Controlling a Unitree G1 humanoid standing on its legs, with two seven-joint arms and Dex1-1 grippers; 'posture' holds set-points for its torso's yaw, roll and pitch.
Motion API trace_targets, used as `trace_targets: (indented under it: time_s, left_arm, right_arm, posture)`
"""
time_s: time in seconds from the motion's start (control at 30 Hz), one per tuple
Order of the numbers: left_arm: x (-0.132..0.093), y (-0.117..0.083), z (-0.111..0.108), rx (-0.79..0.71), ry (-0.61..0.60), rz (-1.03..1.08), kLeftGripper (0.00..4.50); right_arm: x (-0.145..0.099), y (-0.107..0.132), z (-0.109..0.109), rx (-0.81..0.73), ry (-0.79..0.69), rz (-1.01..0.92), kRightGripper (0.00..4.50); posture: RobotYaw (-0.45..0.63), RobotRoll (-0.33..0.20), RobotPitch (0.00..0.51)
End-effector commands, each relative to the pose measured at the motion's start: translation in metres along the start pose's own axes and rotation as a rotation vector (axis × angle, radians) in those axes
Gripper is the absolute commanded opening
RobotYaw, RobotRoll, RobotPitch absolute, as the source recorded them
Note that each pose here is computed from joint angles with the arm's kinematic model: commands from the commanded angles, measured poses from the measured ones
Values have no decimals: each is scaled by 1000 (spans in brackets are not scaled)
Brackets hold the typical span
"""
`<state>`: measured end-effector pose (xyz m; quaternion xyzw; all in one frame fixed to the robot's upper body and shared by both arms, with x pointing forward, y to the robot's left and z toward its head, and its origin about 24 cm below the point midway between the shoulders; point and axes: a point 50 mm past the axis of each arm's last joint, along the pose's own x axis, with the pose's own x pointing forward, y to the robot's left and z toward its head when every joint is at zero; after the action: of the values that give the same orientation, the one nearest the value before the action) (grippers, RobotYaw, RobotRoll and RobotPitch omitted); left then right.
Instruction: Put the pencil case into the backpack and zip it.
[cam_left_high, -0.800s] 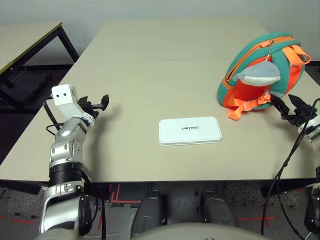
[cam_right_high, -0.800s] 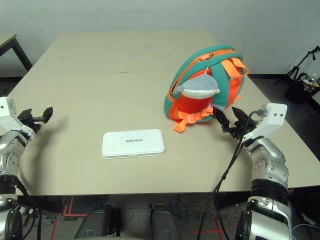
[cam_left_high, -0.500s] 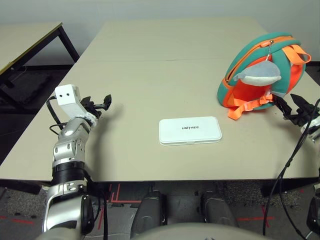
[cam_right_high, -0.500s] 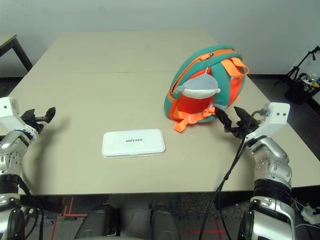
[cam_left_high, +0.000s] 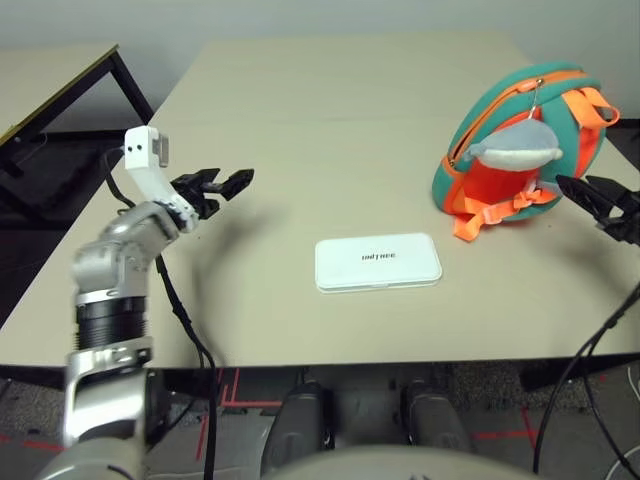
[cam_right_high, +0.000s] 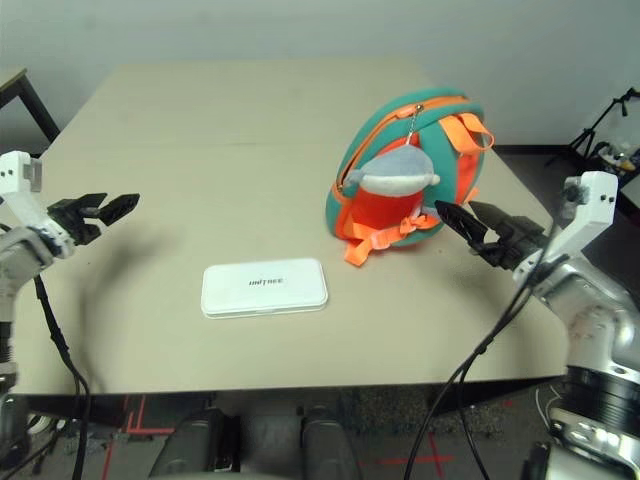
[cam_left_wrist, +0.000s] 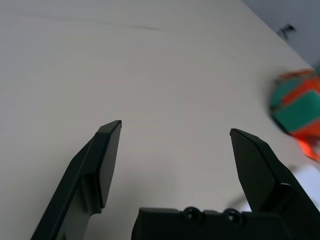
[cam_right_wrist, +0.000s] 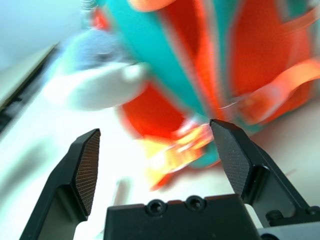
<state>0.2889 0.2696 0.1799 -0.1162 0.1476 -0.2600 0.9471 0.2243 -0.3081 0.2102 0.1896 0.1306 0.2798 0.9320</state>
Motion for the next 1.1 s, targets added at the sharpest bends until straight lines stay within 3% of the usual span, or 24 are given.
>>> trace_targets:
  time_s: [0.03,0.13,0.37,0.5,0.8,0.87,1.1]
  left_arm:
    - [-8,-9,0,-68,72,-82,4459]
    - [-5,-19,-4,-160,139,-151,4459]
    - [-1,-32,-30,-381,335,-269,4459]
    - [0,-32,-43,-449,382,-277,4500]
    - [0,-30,-58,-489,411,-253,4500]
    - [1,-30,-62,-499,421,-252,4500]
    - [3,-29,-81,-563,479,-250,4500]
  right_arm:
    - [-12,26,-10,88,201,119,4500]
    - [-13,30,-21,170,331,143,4500]
    - [22,25,-49,253,506,137,4500]
    - [45,21,-51,260,534,112,3685]
    - [76,19,-58,241,603,59,861]
    - [81,20,-61,230,621,58,63]
    - [91,26,-72,198,687,70,22]
  posture:
    - [-27,0,33]
    - [-27,0,42]
    - [-2,0,51]
    - [14,0,51]
    - [55,0,53]
    - [60,0,54]
    - [73,0,58]
